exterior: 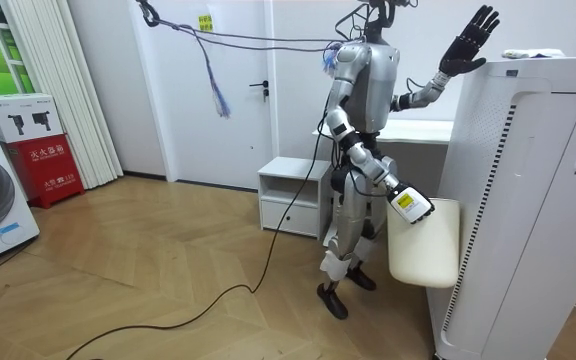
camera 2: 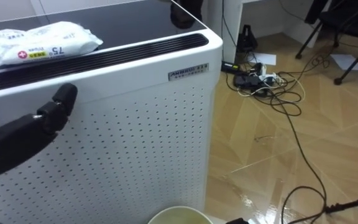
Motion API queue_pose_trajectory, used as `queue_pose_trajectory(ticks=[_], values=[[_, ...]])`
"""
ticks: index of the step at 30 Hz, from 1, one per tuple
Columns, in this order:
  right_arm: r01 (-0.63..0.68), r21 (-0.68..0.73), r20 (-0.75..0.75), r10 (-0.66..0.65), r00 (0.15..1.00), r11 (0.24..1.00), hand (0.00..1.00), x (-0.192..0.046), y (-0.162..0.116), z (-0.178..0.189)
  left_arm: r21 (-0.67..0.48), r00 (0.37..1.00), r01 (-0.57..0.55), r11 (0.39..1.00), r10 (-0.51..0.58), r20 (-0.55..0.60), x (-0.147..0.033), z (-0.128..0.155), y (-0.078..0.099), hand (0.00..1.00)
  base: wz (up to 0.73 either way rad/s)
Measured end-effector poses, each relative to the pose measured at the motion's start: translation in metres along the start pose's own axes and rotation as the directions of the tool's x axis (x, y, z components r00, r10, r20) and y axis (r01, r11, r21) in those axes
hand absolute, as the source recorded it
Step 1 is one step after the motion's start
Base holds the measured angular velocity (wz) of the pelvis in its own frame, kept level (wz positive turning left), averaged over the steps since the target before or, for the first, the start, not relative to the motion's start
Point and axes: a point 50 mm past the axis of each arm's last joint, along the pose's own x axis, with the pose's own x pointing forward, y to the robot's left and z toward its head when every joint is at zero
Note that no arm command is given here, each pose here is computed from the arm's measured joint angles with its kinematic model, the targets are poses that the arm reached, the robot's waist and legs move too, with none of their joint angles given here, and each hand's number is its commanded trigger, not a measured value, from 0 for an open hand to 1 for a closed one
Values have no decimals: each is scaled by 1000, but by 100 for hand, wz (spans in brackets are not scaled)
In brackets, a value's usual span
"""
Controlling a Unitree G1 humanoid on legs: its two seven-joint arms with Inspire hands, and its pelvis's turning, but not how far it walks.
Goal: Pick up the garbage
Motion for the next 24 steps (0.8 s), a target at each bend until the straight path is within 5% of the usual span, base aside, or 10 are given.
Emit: queue_pose_trajectory(ticks=[6,13,24], values=[[-16,-41,-4,16,1000,999,100,0,0,0,26,998,25,999,-27,60,4,7,0,0,0],[-62,-40,-5,62,998,997,100,0,2,2,79,979,202,976,-201,-19,-6,-5,-8,0,0],[-91,-143,-9,91,996,986,100,-6,-20,11,213,879,475,854,-474,-57,-3,-27,-4,0,-3]])
